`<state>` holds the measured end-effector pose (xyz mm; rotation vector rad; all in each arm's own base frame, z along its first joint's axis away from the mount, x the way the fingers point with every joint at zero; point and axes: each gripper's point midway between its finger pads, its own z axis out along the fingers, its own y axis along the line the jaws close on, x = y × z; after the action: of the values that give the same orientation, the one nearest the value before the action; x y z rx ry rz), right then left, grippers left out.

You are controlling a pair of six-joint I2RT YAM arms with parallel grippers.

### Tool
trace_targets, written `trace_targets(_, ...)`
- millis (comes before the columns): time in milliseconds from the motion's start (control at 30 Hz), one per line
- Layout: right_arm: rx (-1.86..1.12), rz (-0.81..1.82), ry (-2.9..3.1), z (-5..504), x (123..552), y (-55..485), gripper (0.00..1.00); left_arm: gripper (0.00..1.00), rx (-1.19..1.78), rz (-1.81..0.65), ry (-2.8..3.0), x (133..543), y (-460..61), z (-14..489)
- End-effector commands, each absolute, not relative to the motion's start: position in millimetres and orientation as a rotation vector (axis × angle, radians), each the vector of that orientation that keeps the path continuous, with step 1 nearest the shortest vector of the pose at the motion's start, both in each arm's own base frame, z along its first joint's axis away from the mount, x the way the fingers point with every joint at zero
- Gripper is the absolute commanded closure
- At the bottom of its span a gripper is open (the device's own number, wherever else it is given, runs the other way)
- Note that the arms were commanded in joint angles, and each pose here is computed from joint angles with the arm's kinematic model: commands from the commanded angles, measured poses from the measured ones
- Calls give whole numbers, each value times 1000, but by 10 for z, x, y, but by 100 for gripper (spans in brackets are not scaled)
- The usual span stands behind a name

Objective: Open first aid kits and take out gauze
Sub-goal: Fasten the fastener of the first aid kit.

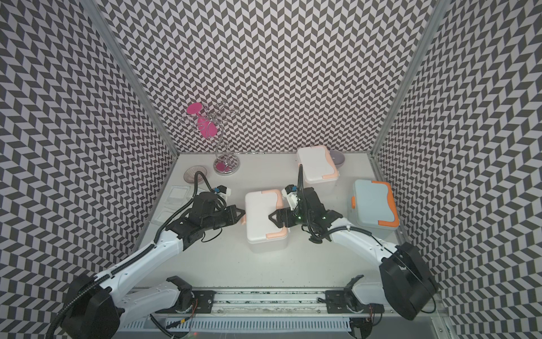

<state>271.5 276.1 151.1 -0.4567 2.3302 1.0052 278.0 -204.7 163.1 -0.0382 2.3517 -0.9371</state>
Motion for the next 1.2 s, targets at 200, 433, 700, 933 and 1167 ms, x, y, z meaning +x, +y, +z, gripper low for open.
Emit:
trace_targets(200, -482, 975, 2374, 1355, 2701, 2777, 14, 95, -20, -975, 2328, 2726, -2080, 1745)
trace_targets(433, -484, 977, 2375, 1346, 2702, 2782, 14, 74, -22, -974, 2301, 2694, -2043, 1892)
trace_targets(700, -483, 978, 2373, 1353, 2696, 2779, 14, 29, -39, -968, 2311, 2618, -1989, 1876)
trace_targets(933, -479, 992, 2366, 1388, 2670, 2773, 14, 22, -12, -1067, 2332, 2543, -2117, 1772)
trace_targets(1167, -472, 1010, 2362, 1408, 2566, 2747, 14, 21, 38, -1186, 2318, 2485, -2344, 1775)
